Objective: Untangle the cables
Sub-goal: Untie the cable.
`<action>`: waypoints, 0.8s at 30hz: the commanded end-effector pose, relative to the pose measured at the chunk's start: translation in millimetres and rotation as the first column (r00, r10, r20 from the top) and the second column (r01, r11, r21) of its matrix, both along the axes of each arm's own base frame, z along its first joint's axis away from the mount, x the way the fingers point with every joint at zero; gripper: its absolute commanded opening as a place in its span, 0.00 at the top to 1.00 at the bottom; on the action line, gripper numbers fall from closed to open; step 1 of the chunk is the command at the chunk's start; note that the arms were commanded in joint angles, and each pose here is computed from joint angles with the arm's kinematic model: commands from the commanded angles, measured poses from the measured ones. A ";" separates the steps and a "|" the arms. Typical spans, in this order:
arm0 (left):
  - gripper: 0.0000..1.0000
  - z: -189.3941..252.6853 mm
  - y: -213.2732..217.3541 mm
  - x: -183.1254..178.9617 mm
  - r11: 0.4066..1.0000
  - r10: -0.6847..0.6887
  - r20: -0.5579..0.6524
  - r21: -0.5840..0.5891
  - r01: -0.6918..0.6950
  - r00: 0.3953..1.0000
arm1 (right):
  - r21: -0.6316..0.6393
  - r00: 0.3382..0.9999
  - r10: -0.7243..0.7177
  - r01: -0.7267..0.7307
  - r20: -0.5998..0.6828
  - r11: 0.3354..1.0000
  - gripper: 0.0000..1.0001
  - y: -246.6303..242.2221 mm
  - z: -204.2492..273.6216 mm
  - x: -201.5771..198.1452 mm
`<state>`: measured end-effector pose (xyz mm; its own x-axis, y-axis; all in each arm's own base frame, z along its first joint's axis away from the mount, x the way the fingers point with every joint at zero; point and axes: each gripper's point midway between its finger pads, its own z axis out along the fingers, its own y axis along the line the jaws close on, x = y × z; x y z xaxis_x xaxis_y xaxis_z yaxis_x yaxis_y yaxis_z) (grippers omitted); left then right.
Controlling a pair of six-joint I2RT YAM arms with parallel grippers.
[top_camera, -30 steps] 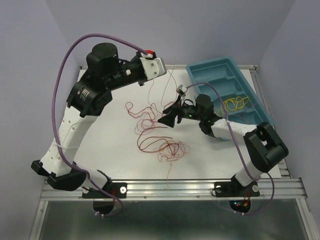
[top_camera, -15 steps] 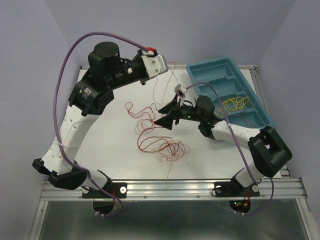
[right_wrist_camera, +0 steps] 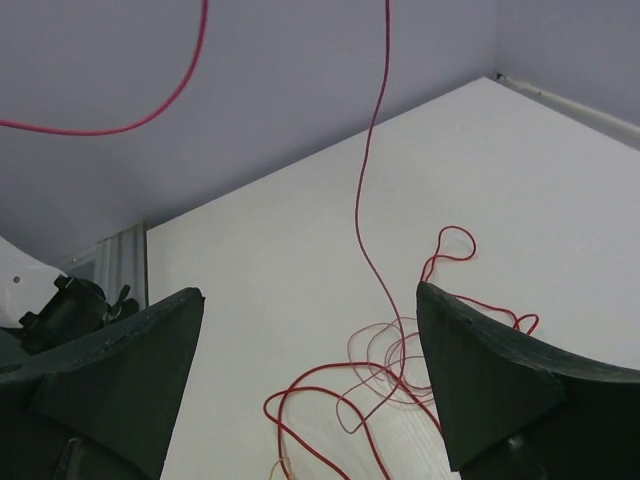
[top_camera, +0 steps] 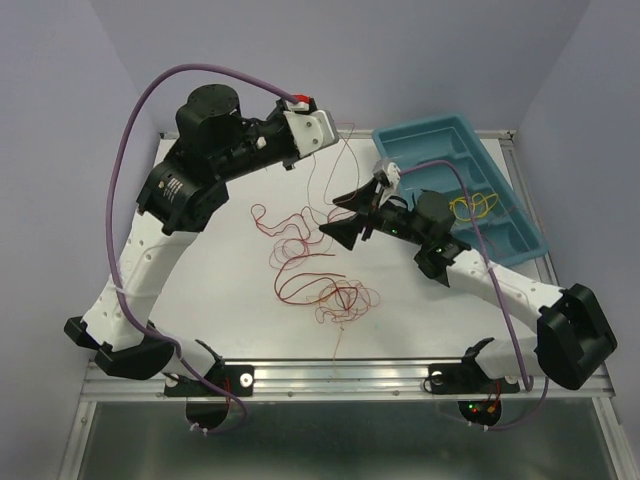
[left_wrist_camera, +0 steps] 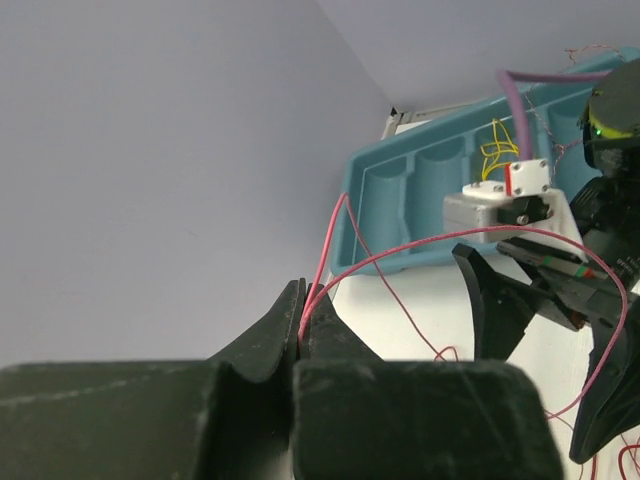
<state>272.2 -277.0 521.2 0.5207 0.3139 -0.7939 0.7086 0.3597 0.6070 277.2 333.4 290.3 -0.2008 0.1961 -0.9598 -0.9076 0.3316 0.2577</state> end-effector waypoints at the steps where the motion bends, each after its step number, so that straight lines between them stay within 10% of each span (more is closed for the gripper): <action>1: 1.00 27.7 6.6 -10.2 0.998 0.005 0.064 -0.057 -0.001 0.998 | -0.046 0.997 -0.067 0.069 0.046 0.997 0.08 -10.5 -3.9 4.2; 12: 1.00 34.8 6.4 -24.4 0.996 -0.030 0.067 -0.078 0.035 0.997 | -0.106 1.000 0.008 -0.011 -0.024 0.994 0.13 29.7 -35.4 22.0; 19: 1.00 26.2 5.7 -14.5 0.998 0.008 0.063 -0.067 -0.004 0.998 | -0.083 0.997 0.060 -0.063 -0.041 0.995 1.00 36.7 -27.7 14.9; 24: 1.00 1.9 3.6 7.4 0.996 0.079 0.041 -0.048 -0.077 0.996 | -0.030 0.994 0.110 -0.109 0.022 0.994 0.99 16.0 4.3 -23.1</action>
